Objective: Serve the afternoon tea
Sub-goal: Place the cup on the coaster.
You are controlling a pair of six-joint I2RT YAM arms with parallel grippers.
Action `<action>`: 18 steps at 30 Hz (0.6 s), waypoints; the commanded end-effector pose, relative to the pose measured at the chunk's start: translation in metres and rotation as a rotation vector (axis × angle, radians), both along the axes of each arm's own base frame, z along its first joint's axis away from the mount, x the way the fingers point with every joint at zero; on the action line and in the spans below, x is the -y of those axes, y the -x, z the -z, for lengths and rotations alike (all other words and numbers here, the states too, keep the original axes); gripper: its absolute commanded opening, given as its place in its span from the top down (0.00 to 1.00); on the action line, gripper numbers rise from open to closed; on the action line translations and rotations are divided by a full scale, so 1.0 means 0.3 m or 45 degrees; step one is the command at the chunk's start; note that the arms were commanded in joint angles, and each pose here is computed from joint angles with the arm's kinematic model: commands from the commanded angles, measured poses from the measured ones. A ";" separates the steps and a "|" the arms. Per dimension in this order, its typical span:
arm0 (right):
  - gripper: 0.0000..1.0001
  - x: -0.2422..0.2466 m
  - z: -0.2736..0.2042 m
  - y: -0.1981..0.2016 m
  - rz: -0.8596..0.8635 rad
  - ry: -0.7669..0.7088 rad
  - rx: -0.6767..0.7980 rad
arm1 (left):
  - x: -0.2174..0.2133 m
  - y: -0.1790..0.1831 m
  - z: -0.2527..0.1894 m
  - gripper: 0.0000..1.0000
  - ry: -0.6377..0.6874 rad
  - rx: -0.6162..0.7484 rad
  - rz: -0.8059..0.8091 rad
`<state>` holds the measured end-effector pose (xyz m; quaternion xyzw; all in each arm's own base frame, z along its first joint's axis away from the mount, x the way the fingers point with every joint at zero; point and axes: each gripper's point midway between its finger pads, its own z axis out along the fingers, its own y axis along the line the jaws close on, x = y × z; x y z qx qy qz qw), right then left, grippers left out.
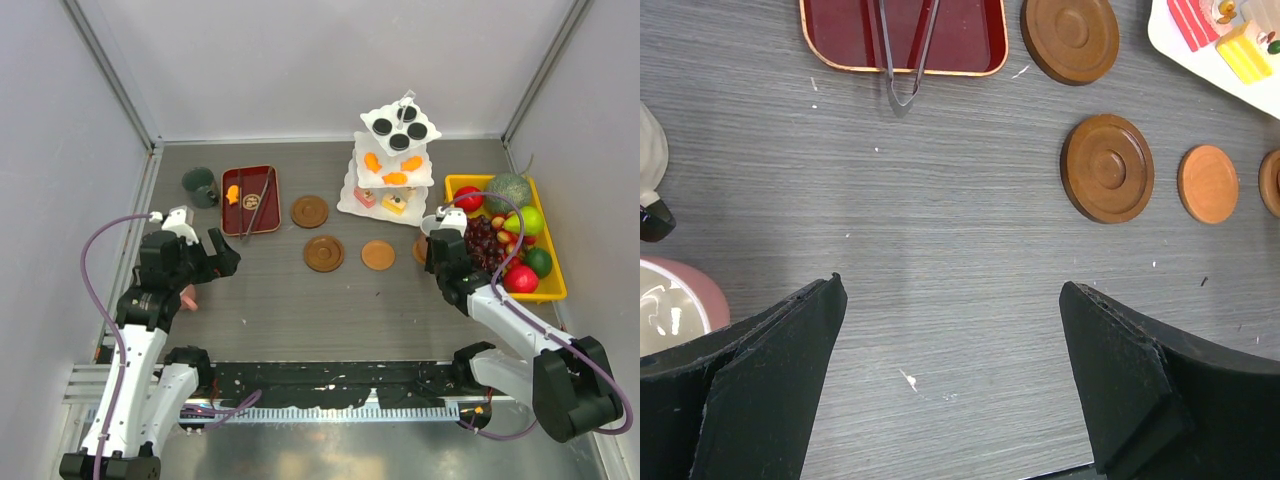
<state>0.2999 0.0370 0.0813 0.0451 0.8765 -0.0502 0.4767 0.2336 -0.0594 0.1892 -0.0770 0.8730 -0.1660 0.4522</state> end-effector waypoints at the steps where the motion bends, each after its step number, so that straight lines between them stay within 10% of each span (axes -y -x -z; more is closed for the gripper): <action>1: 0.93 -0.015 -0.126 -0.071 0.029 -0.066 0.148 | -0.010 -0.017 -0.033 0.01 -0.015 0.060 -0.007; 18: 0.67 -0.022 -0.098 -0.034 0.044 -0.085 -0.005 | -0.010 -0.014 -0.038 0.01 -0.022 0.070 -0.003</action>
